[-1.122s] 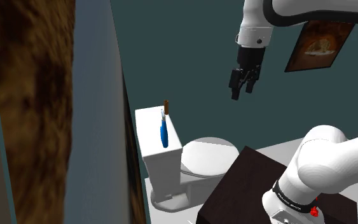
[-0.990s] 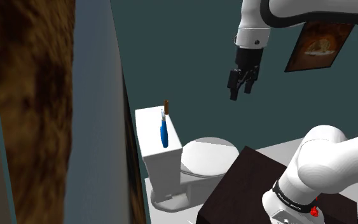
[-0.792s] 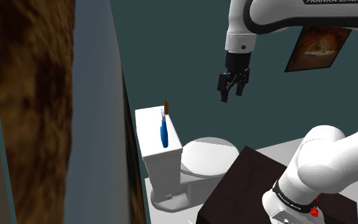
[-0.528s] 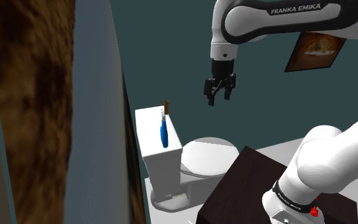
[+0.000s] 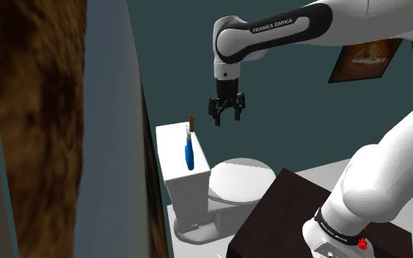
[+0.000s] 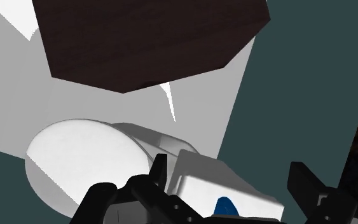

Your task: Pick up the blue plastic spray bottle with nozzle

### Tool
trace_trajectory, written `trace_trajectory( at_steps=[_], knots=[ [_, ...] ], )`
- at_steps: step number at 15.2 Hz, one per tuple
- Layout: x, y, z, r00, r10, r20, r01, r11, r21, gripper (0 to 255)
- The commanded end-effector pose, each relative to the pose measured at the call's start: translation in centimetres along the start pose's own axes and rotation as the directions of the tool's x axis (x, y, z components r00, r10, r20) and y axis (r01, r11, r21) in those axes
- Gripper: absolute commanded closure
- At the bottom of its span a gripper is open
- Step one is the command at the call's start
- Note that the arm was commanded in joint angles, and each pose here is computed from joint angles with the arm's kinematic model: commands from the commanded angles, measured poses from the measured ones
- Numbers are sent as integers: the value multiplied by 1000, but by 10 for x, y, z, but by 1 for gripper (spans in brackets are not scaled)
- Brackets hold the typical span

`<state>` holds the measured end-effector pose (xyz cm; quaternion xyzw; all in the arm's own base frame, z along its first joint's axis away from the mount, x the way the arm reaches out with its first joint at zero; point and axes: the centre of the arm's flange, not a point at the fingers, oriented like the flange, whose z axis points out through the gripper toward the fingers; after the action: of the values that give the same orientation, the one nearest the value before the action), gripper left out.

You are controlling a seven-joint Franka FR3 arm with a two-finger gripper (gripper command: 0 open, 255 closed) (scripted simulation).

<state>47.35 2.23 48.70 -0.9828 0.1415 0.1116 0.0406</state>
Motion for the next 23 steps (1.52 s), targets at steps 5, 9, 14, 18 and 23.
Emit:
trace_trajectory(
  at_steps=[5,9,14,18,23],
  knots=[
    [79,-12,38,997,62,54,-62,998,9,0],
    [130,-21,64,991,102,90,-104,995,12,0],
    [192,-29,98,979,152,136,-155,988,15,0],
    [241,-33,128,967,190,172,-196,981,15,0],
    [301,-36,168,947,238,216,-246,969,13,0]
  ],
)
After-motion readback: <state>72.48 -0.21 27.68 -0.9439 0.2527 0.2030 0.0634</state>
